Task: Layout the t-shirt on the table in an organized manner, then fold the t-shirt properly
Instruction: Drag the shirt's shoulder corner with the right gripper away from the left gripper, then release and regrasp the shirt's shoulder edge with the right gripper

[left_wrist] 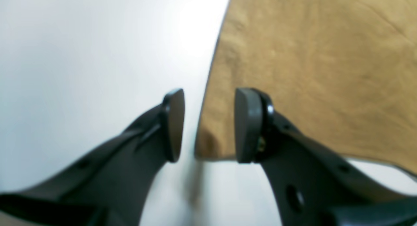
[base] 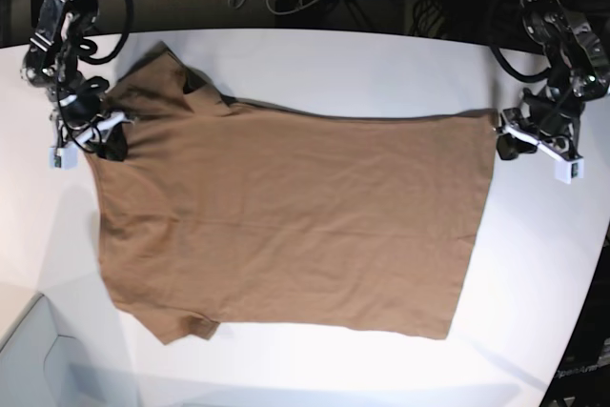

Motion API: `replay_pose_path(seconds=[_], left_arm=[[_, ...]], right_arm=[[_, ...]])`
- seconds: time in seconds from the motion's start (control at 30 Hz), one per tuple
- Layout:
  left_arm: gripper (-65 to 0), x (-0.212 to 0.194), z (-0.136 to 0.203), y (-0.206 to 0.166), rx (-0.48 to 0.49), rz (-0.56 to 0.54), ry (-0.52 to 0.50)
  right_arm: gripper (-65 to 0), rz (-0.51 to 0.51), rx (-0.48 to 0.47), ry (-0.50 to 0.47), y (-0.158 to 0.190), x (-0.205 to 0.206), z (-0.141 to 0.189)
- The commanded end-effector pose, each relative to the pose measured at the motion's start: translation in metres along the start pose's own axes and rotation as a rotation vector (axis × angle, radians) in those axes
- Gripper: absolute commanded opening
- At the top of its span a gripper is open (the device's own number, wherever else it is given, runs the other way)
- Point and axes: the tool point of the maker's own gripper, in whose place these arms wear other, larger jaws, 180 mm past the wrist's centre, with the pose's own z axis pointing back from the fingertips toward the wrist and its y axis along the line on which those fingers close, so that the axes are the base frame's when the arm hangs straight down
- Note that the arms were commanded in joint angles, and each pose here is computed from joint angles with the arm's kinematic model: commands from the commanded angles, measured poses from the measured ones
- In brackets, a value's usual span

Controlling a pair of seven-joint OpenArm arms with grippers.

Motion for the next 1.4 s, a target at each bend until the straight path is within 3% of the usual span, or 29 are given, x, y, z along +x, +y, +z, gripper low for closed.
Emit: replay_pose_path(seconds=[0.0,0.2,0.53,0.77,0.9,1.27,1.37], left_arm=[[-39.9,0.019,0.008,0.0,0.001,-0.028,-0.058],[-39.8,0.008,0.009,-0.005,-0.005,-0.016,-0.052],[-39.8,-0.014,-0.016,-0.004,-0.028,0.074,0.014],[-27.8,-0.015,-0.021,-0.008,-0.039,0.081,0.023],[-24.4,-0.017,-0.021,-0.006,-0.036,0.081,0.028],[-25.0,-0.041,-0.024,-0.021,-0.068,0.039,0.098],[-30.2,-0.047,-0.027,-0.031,-0.09,0.022,0.117]], right_arm=[[-49.0,0.007,-0.025,-0.071,-0.011,0.024,0.006],[-46.1,0.049,-0.083,-0.152,-0.022,0.05,0.034],[-38.0,0.102,-0.086,-0.118,-0.003,0.023,0.069],[-36.3,0.103,-0.087,-0.086,0.0,0.007,0.078],[-36.3,0.102,-0.088,-0.077,-0.001,0.003,0.08],[-36.3,0.12,-0.084,-0.062,0.005,-0.002,0.088],[-36.2,0.129,-0.079,-0.072,0.015,-0.002,0.095]])
